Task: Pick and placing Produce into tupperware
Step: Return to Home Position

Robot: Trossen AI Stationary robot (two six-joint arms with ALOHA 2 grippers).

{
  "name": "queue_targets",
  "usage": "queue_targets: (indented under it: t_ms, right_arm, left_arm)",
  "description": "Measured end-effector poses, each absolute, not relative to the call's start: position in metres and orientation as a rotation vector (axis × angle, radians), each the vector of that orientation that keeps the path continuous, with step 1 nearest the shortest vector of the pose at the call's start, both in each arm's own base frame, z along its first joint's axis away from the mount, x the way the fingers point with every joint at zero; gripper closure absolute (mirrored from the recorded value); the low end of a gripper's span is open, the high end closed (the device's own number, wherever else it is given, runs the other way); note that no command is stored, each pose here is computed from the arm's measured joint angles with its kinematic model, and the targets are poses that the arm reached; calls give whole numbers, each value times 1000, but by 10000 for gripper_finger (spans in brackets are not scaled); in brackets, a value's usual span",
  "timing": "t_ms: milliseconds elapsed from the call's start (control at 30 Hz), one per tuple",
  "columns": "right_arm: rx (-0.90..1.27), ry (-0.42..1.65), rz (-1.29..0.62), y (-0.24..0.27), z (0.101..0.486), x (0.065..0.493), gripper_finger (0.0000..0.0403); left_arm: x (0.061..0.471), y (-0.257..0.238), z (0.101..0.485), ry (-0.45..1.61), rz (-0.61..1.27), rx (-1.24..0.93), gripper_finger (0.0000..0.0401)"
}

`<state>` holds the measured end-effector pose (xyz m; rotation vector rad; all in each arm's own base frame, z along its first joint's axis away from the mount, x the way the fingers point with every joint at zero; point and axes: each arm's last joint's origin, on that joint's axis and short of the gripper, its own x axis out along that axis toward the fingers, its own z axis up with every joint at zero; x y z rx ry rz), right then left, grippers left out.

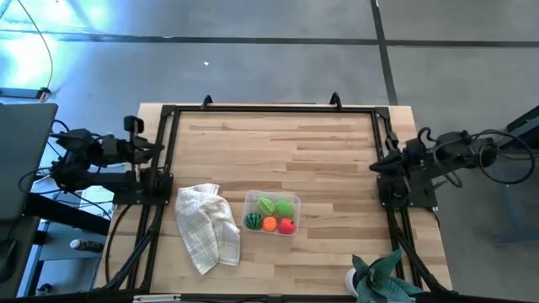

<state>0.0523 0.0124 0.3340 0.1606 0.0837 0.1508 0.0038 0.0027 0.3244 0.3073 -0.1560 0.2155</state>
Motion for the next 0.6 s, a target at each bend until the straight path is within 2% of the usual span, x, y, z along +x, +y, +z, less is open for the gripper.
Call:
queue_targets:
  t_ms: [200, 400, 600]
  right_arm:
    - [183, -6, 152, 6, 335, 34, 399]
    - [246, -179, 169, 0, 313, 17, 399]
    - [271, -140, 161, 6, 301, 33, 399]
  left_arm:
    - [13, 4, 319, -182, 221, 308, 400]
    - [24, 4, 311, -215, 206, 310, 400]
    - [32, 5, 303, -231, 182, 298, 400]
